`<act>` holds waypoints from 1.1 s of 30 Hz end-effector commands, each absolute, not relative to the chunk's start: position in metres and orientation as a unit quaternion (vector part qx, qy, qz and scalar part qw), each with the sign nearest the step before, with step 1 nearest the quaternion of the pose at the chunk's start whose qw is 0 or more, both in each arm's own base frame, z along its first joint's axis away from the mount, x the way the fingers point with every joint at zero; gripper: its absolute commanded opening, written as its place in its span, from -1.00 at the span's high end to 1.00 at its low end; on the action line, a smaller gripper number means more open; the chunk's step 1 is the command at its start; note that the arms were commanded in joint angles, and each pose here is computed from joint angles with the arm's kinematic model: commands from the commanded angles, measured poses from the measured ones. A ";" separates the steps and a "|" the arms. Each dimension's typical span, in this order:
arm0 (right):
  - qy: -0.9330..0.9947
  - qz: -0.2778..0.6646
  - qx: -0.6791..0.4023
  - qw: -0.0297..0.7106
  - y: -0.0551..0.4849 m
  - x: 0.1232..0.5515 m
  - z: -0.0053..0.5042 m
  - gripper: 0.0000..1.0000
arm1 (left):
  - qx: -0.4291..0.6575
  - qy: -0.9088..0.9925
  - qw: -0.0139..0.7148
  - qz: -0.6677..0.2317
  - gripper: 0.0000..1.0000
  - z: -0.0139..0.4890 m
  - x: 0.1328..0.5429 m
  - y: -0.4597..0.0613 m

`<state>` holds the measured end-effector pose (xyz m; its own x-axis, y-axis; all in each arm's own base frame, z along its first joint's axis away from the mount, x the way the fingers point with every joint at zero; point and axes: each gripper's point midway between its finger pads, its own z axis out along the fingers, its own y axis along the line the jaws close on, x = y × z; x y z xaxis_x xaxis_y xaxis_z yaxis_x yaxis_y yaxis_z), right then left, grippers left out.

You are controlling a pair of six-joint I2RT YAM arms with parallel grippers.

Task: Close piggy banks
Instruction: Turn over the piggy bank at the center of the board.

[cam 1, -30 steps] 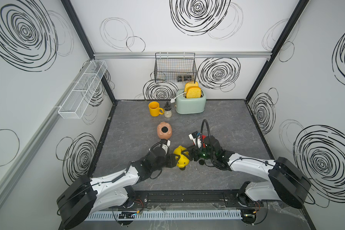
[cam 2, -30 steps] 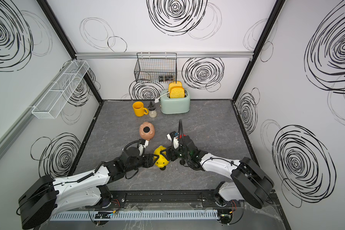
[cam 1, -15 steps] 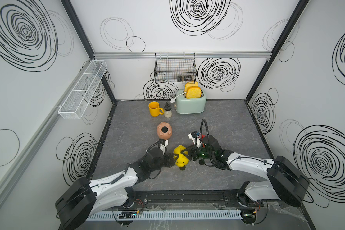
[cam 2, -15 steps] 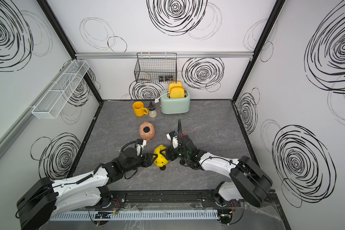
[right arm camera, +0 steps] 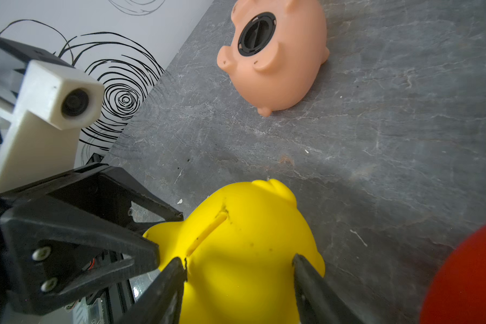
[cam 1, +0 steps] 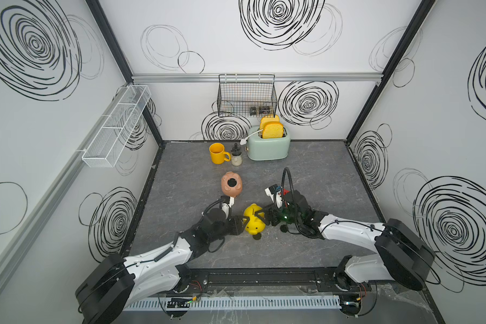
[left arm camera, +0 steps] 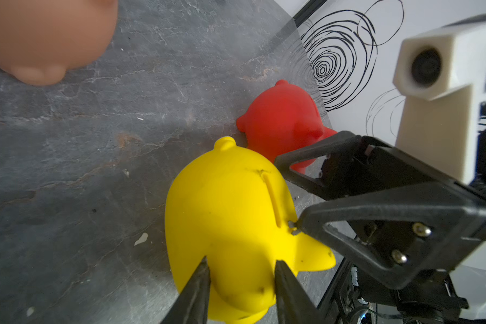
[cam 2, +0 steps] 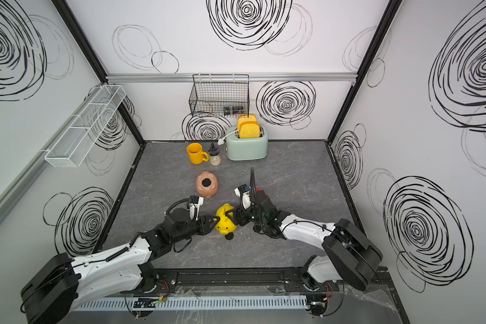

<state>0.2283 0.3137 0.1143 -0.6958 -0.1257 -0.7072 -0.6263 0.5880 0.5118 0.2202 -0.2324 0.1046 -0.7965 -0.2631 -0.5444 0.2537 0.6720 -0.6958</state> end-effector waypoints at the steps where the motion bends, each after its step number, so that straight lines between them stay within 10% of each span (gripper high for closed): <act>1: 0.833 0.392 -0.226 0.319 0.318 0.231 0.118 -0.27 | -0.018 0.867 0.304 -0.394 0.19 0.090 0.217 -0.223; 33: 0.827 0.388 -0.236 0.332 0.327 0.233 0.125 -0.30 | -0.037 0.880 0.302 -0.365 0.22 0.067 0.218 -0.198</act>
<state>0.2297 0.3218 0.1179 -0.6836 -0.1339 -0.7175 -0.6370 0.5894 0.4969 0.2273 -0.2135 0.1014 -0.7773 -0.3154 -0.5444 0.2276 0.6657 -0.7107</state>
